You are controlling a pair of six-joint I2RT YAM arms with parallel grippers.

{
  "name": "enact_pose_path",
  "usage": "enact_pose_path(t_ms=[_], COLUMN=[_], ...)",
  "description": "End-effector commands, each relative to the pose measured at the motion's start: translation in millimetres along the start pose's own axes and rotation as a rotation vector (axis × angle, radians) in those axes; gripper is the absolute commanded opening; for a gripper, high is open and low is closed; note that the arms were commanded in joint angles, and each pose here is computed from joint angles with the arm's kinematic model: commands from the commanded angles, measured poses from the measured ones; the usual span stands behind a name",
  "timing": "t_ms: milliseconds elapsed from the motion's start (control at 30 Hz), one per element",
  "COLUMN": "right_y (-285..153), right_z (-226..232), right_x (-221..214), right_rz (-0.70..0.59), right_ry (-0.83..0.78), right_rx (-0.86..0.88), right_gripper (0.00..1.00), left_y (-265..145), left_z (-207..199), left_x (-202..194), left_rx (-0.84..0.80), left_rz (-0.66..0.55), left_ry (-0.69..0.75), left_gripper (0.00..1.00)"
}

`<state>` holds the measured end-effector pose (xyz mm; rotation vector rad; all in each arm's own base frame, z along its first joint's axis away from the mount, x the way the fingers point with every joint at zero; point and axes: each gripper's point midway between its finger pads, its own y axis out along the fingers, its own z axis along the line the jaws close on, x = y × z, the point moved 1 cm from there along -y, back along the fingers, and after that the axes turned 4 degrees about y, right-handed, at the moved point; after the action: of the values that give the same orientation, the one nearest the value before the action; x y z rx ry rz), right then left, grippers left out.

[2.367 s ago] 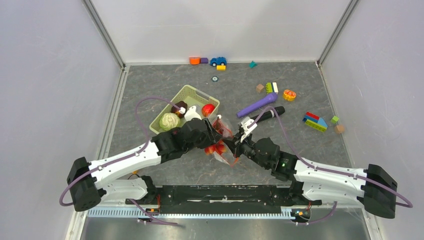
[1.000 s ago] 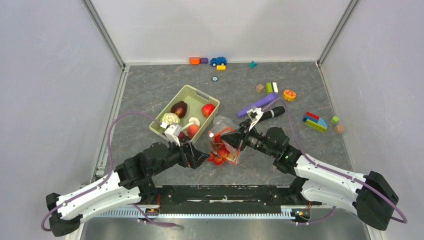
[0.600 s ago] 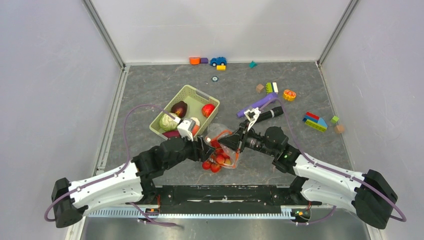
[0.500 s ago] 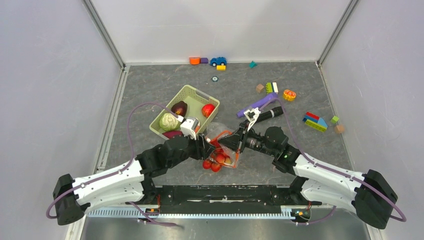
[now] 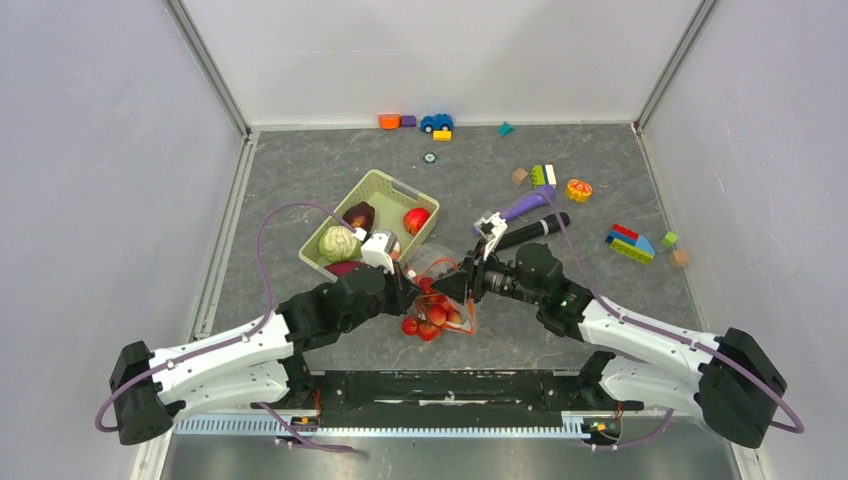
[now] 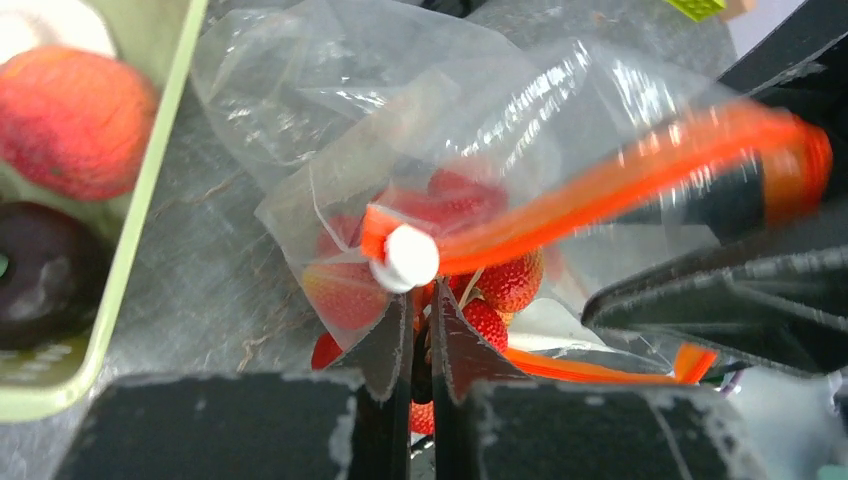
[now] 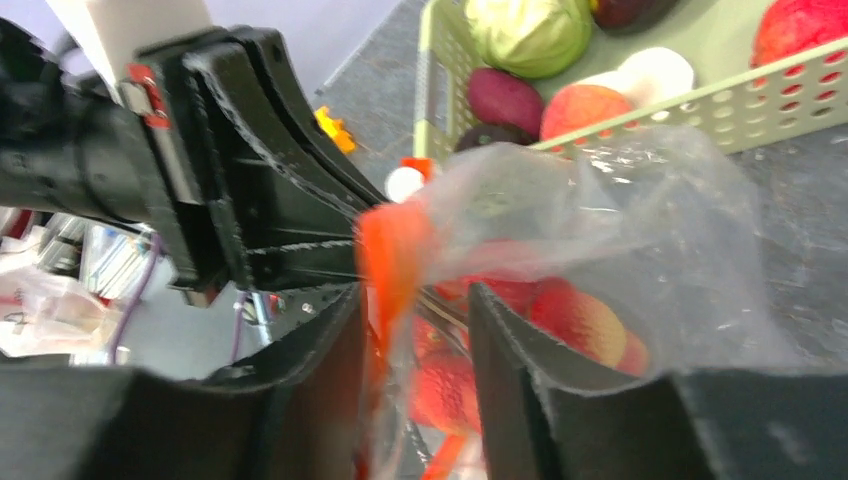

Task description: Place the food in the zip-top bag and seal the zipper

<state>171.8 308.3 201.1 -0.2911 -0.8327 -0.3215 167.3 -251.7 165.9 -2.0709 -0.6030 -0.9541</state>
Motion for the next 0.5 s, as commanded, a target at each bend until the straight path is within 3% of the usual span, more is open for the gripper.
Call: enact_pose_path(t_ms=[0, 33, 100, 200, 467], right_y=[-2, -8, -22, -45, -54], right_z=[-31, -43, -63, -83, -69], right_x=[3, 1, -1, -6, -45], right_rz=[0.057, 0.070, 0.072, 0.056, 0.073], right_ry=[-0.152, -0.169, -0.190, -0.193, -0.115], right_rx=[-0.183, -0.250, -0.378, -0.514, -0.491], right_gripper=[0.58, 0.71, 0.80, 0.82, 0.82], left_y=[-5, -4, -3, -1, 5], left_z=[-3, -2, -3, -5, -11], left_x=[33, 33, 35, 40, 56], left_rx=[0.113, 0.132, 0.148, 0.162, 0.229], left_rz=[-0.063, -0.056, -0.055, -0.065, -0.084], left_ry=[-0.177, -0.190, -0.221, -0.253, -0.264], left_gripper=[0.02, 0.02, 0.02, 0.02, 0.02])
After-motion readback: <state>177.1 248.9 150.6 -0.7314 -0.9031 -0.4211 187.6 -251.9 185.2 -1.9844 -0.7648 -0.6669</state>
